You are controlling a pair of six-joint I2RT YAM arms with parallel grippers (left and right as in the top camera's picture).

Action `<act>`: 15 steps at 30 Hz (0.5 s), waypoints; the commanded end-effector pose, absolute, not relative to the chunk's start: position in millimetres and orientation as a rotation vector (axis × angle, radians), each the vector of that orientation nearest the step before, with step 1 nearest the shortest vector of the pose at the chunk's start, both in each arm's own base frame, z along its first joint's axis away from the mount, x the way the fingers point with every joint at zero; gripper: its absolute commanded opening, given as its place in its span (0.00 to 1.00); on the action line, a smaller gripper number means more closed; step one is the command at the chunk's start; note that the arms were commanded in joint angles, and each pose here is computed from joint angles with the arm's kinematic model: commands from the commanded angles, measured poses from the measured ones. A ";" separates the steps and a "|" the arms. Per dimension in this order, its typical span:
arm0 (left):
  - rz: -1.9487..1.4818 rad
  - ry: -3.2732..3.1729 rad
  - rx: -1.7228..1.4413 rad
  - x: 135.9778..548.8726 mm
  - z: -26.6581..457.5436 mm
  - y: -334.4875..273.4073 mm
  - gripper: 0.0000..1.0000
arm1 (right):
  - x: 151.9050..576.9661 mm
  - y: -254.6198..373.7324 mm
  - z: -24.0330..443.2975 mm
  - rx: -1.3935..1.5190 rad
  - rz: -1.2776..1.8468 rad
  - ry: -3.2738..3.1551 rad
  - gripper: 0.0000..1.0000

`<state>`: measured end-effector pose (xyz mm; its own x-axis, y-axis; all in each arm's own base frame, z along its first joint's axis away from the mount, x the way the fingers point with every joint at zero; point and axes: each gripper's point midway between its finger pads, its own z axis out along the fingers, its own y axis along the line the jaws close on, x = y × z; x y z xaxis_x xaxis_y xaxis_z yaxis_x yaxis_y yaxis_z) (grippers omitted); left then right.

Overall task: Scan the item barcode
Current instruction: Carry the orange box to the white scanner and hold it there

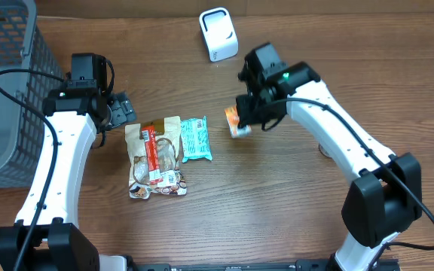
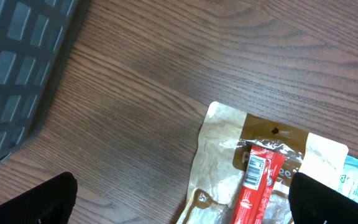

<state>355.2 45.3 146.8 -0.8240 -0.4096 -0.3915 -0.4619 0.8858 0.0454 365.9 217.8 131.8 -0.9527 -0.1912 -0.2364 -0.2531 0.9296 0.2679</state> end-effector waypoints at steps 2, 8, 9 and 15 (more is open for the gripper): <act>0.203 2.669 -0.619 360.0 151.6 46.7 1.00 | 387.6 224.7 183.6 -0.332 0.475 2.746 0.04; 0.203 2.669 -0.619 360.0 151.6 46.7 1.00 | 394.9 228.2 226.1 -0.385 0.486 2.661 0.03; 0.203 2.669 -0.619 359.9 151.6 46.7 1.00 | 393.8 227.6 235.4 -0.409 0.482 2.648 0.03; 0.203 2.669 -0.619 360.0 151.6 46.7 1.00 | 373.0 215.9 280.7 -0.525 0.438 2.628 0.03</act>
<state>355.2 45.3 146.8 -0.8240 -0.4096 -0.3915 -0.4619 0.8858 0.0454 376.1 222.7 251.0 -0.8895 -0.2326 -0.3933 -0.3518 0.8978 0.2649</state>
